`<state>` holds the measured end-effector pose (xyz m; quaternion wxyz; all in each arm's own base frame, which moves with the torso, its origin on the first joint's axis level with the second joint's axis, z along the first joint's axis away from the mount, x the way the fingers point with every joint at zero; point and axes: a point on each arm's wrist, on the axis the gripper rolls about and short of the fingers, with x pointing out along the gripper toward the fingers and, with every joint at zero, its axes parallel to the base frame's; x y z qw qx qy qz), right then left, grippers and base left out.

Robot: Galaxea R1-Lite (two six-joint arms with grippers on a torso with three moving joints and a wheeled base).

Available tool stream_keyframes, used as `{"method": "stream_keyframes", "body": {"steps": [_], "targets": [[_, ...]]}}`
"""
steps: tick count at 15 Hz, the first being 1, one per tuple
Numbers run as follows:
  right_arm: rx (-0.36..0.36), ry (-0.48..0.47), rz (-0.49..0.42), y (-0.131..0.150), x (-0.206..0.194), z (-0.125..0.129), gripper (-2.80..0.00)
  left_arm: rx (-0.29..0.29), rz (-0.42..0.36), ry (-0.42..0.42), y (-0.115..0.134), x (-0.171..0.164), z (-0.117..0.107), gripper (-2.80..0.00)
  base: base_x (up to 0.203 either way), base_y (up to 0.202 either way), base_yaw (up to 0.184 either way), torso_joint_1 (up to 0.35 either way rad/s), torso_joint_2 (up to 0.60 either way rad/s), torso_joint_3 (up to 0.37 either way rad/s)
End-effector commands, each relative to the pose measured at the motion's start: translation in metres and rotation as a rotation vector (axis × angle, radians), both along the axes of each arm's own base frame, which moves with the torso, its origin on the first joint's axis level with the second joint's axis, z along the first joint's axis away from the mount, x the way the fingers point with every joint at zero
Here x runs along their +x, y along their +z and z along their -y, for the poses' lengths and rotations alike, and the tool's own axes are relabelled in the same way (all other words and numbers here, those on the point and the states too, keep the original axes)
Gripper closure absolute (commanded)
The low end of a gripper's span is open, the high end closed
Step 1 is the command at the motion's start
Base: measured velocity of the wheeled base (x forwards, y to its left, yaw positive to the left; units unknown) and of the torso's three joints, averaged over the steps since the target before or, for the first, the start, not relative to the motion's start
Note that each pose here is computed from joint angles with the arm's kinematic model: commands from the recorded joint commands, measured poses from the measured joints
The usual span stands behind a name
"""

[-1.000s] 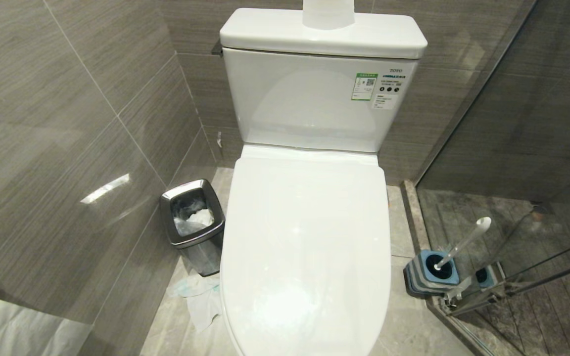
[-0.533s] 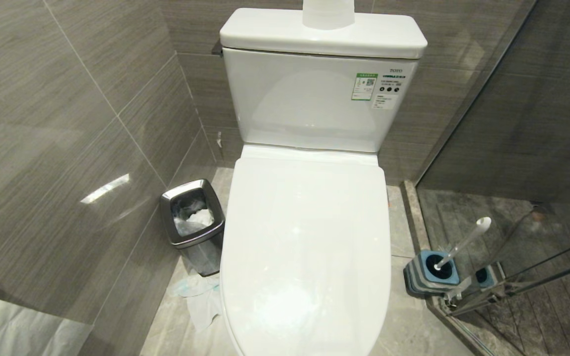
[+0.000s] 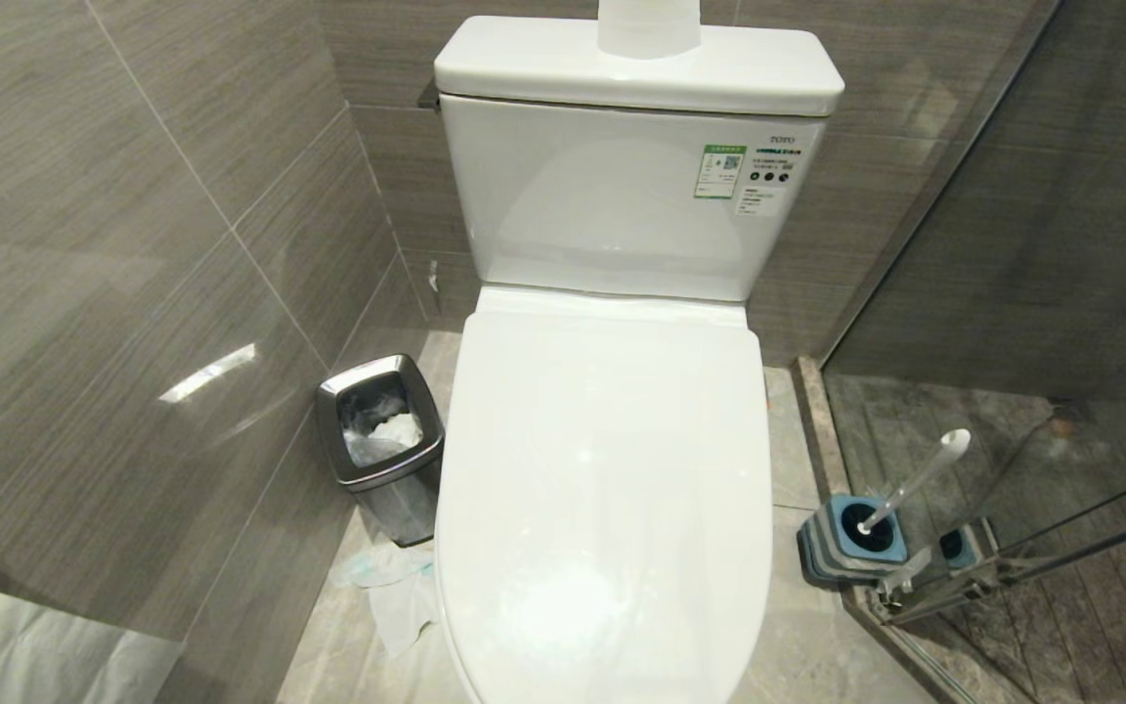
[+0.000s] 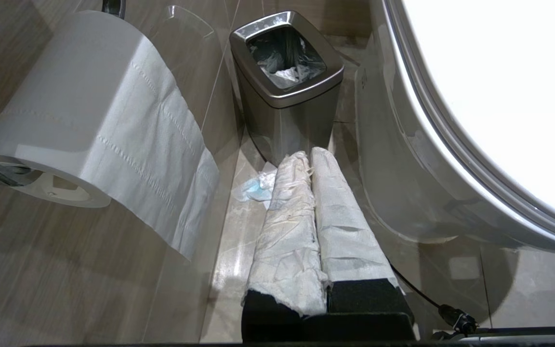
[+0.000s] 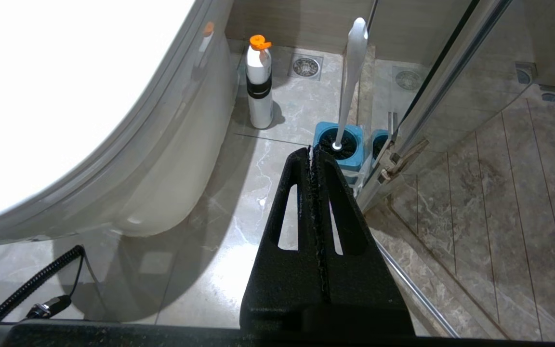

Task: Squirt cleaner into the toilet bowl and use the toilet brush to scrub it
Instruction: Use the left hand to lift the toilet lid slightly

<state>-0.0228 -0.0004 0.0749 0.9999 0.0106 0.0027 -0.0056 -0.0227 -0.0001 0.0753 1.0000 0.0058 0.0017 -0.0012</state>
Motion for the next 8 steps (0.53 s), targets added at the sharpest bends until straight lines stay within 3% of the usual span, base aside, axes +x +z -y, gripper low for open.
{"method": "stream_keyframes", "body": {"steps": [1,8], "targets": [[0.000,0.000,-0.002,-0.0004,0.0001,0.0000,0.00,0.001,-0.001,0.001,-0.0001,0.0000,0.0000,0.00,0.000,0.000,0.000,0.000,0.00,0.000],[0.000,0.000,-0.002,-0.0004,0.0001,0.0000,0.00,-0.001,0.000,0.001,0.0000,0.0000,0.0000,0.00,0.000,0.000,0.000,0.000,0.00,0.000]]}}
